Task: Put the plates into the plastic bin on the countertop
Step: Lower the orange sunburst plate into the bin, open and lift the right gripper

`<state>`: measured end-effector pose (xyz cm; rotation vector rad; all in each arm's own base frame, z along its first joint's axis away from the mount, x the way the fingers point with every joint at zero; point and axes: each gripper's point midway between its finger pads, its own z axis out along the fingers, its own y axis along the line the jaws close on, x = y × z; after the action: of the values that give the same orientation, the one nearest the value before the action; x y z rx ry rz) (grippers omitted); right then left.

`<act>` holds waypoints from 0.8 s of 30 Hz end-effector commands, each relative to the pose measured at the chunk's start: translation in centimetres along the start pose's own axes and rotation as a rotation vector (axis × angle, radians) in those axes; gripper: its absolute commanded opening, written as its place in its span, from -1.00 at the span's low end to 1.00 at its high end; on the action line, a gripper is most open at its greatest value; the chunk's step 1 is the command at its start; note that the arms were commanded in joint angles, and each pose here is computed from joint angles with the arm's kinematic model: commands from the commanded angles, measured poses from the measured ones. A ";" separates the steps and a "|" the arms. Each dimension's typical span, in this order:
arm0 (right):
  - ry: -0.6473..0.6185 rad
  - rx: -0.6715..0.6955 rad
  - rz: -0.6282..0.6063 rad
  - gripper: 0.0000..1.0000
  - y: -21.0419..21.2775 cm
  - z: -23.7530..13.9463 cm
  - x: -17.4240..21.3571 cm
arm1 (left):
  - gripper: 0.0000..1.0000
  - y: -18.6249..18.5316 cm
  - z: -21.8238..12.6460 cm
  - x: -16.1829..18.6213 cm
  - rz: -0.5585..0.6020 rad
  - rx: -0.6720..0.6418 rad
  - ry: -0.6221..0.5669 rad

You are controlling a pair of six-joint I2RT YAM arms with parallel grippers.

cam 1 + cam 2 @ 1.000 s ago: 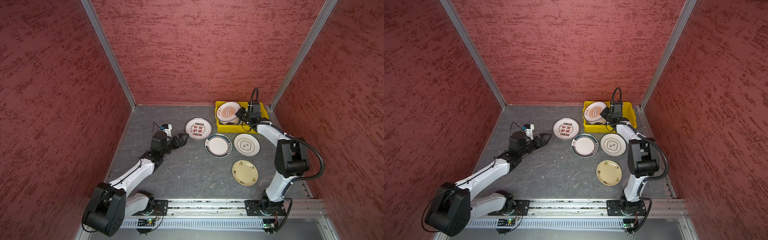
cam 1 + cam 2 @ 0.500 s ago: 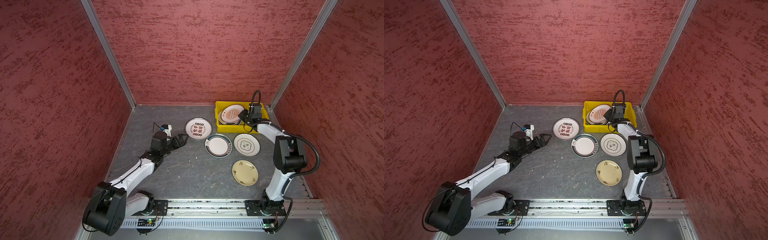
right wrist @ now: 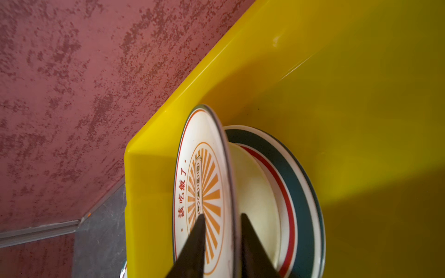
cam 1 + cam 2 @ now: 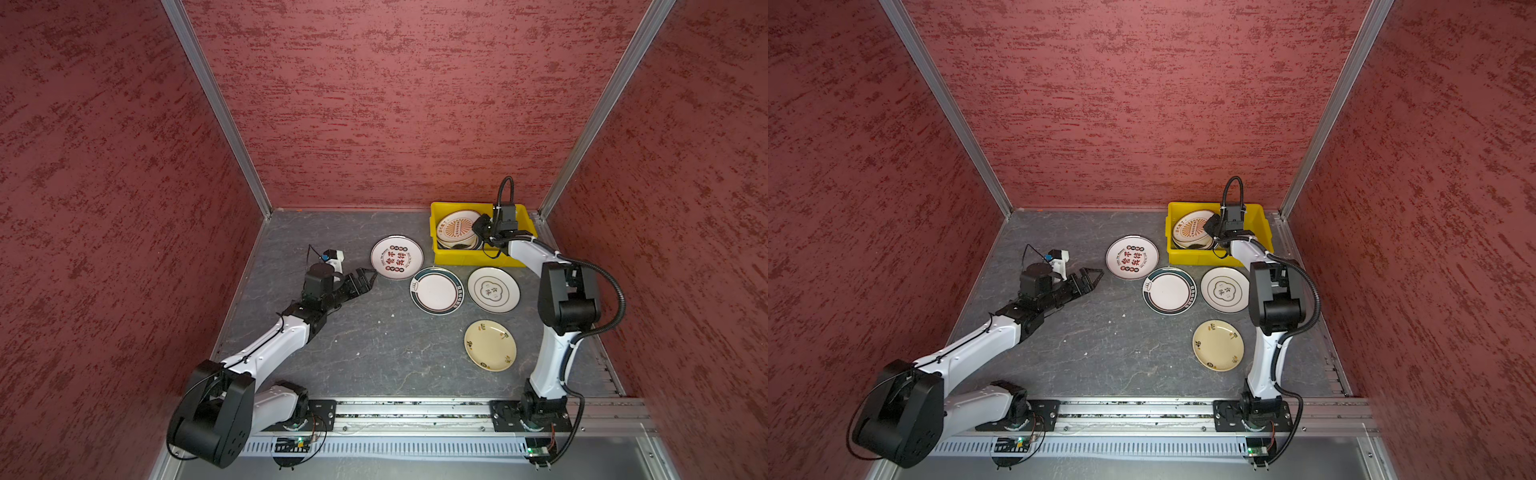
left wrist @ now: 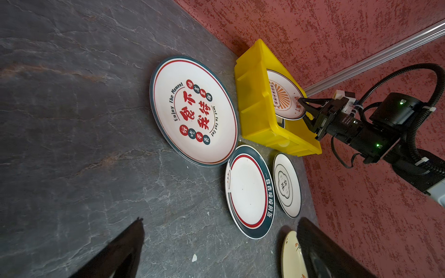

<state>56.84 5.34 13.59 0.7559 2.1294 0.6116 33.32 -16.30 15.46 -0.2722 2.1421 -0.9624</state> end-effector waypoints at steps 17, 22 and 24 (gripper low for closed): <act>-0.163 0.210 -0.200 0.84 0.4 -4.8 -6.3 | 0.99 0.7 0.3 -0.3 -0.008 -0.013 -0.006; -0.221 0.207 -0.244 0.87 1.3 -8.3 -7.5 | 0.99 0.4 0.1 -0.3 -0.009 -0.001 -0.008; -0.230 0.180 -0.248 0.88 1.7 -10.1 -7.2 | 0.99 0.4 0.1 -0.3 -0.009 0.003 -0.009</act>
<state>55.16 1.06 20.81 0.6391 2.0933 0.2491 33.54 -15.99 14.95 -0.2924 2.1530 -0.9546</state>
